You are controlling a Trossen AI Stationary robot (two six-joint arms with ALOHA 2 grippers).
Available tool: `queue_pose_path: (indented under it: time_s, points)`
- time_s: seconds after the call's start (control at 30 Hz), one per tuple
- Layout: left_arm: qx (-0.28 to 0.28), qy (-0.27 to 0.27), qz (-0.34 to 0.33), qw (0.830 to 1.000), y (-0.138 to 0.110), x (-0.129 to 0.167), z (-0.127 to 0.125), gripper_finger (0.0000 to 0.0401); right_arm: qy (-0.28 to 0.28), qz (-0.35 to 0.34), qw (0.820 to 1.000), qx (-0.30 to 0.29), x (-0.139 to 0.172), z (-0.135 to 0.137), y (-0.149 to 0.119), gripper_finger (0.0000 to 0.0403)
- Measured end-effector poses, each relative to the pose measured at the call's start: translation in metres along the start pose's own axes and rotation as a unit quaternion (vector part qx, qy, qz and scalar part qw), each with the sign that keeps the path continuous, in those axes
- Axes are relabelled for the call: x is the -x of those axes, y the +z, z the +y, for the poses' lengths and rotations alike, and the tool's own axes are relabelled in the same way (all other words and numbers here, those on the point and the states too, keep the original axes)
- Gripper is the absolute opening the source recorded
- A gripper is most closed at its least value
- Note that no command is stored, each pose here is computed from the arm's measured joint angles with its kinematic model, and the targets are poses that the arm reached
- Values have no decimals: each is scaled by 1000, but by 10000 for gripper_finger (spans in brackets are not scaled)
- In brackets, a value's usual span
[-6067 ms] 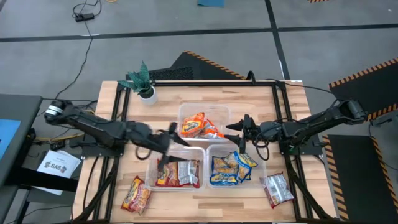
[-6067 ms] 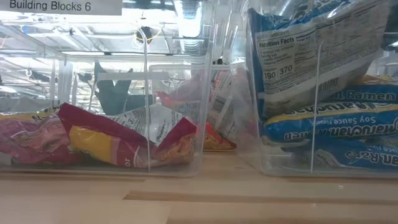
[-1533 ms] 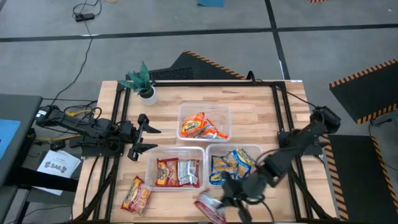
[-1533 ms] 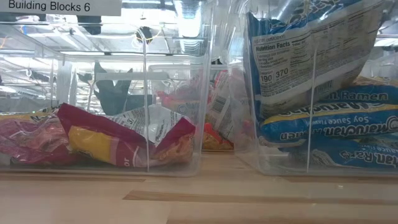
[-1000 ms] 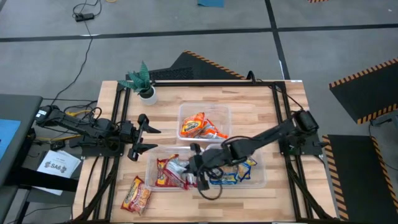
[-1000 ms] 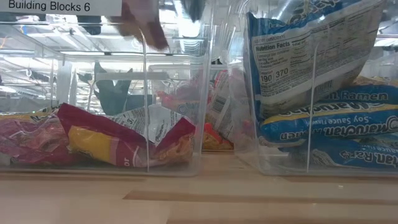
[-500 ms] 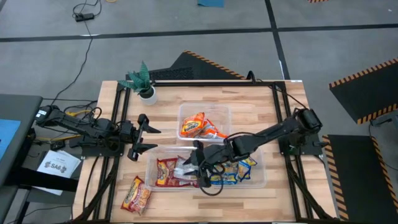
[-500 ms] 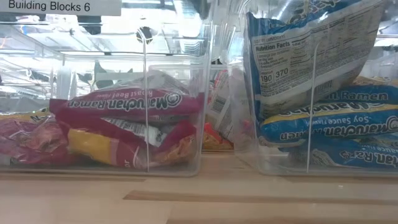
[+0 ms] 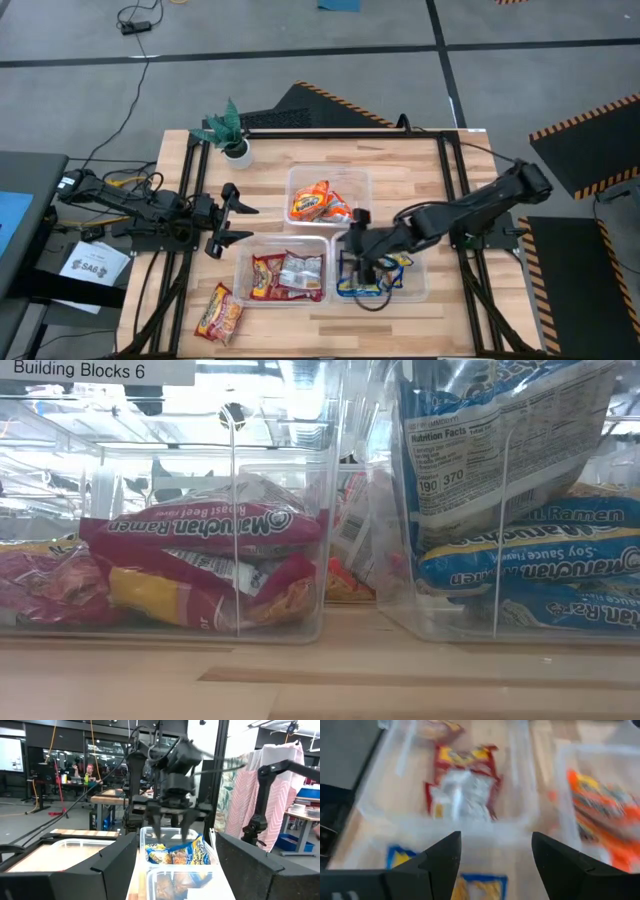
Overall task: Sort Maruchan noodles
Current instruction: Put the red noodle pack into the bottom left transparent bin
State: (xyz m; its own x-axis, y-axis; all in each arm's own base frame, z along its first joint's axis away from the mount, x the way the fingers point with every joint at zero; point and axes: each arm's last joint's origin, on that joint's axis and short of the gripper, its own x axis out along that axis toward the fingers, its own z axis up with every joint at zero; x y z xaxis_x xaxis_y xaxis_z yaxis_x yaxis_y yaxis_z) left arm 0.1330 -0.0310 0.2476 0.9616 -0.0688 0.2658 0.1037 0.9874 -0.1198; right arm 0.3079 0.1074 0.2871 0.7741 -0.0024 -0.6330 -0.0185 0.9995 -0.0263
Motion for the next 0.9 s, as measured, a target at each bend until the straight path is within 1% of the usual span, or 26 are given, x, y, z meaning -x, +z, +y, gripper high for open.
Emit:
queue_pose_path:
  time_s: [0.07, 0.13, 0.2, 0.3, 0.37, 0.43, 0.53, 0.6, 0.63, 0.7, 0.9]
  points:
    - [0, 0, -1, 1000, 0, 0, 0, 257, -17, -3, 1000, -16, 6, -6, -17, 265]
    - [0, 0, 0, 1000, 0, 0, 0, 257, -26, -30, 999, -36, 12, -12, -30, 265]
    - [0, 0, -2, 1000, 0, 0, 0, 257, -36, -70, 996, -51, 17, -18, -42, 265]
    - [-1, 0, -4, 1000, 1, 0, 0, 257, -32, -165, 984, -66, 21, -26, -54, 265]
    - [0, 0, -5, 1000, 1, 0, 0, 257, -27, -256, 964, -70, 22, -31, -58, 265]
    - [0, 0, -5, 1000, 1, 0, 0, 257, -32, -326, 942, -68, 21, -37, -65, 265]
    - [-3, 0, -4, 1000, 1, 0, 0, 257, -43, -399, 913, -80, 17, -47, -73, 265]
    - [-8, 0, -1, 1000, 0, 0, 0, 257, -47, -425, 899, -93, 13, -50, -74, 265]
    - [-10, 0, 0, 1000, 0, 0, 0, 257, -51, -431, 896, -95, 11, -52, -74, 265]
    - [-11, 1, 0, 1000, 0, 0, 0, 257, -55, -431, 895, -99, 7, -56, -74, 265]
    - [-14, 1, 0, 1000, 0, 0, 0, 257, -35, -432, 895, -111, 4, -59, -73, 265]
